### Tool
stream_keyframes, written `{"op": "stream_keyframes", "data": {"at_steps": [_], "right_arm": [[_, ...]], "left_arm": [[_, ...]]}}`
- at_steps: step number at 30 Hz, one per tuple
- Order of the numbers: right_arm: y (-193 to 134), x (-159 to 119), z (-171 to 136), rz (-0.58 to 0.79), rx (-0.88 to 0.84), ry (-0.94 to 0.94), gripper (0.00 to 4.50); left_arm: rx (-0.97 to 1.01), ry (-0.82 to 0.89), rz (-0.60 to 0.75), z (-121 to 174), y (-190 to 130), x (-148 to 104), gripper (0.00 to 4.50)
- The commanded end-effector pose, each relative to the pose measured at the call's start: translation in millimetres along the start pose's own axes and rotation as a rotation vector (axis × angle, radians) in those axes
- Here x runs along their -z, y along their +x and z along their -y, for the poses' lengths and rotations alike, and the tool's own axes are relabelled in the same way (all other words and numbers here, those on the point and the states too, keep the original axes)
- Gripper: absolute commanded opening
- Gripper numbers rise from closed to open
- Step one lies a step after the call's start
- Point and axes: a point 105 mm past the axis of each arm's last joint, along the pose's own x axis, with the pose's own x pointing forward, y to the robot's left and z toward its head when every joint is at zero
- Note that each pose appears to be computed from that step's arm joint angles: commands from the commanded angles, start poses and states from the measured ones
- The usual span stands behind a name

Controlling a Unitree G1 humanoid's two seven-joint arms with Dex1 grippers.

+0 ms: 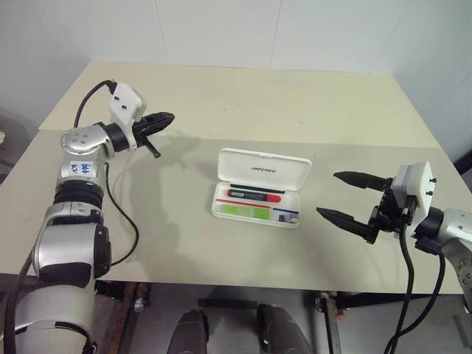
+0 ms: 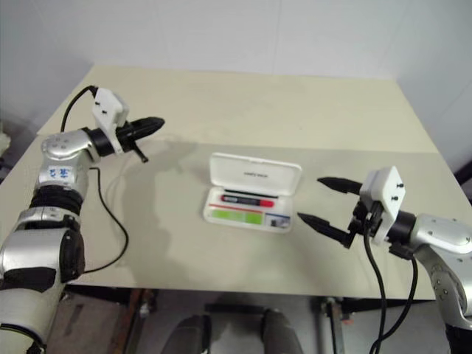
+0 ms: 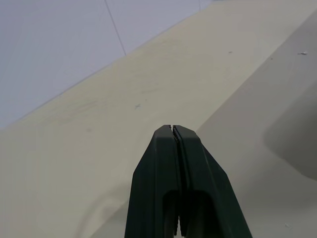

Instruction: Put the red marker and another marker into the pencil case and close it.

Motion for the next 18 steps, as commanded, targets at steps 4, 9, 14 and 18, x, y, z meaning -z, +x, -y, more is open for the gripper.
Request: {"op": "stream_keyframes", "data": {"at_steps": [4,9,14,18], "right_arm": [[-3.3,-10.1,1.2,-0.004,0.020,-0.056,4.50],[-6.0,-13.6,1.3,0.016,0.049,-0.062,4.50],[-10.5,-13.6,-1.2,0.011,0.068,-0.060,4.50],[-16.5,-13.4,-6.0,0.007,0.064,-0.052,4.50]], "left_arm": [[0.056,-0.026,-0.039,11.7,18.8,1.9,0.02],[0.116,-0.173,-0.116,29.5,33.4,16.0,0.02],[0.156,-0.308,-0.157,44.3,43.8,22.9,0.02],[0.213,-0.411,-0.159,57.7,51.5,21.3,0.02]]}}
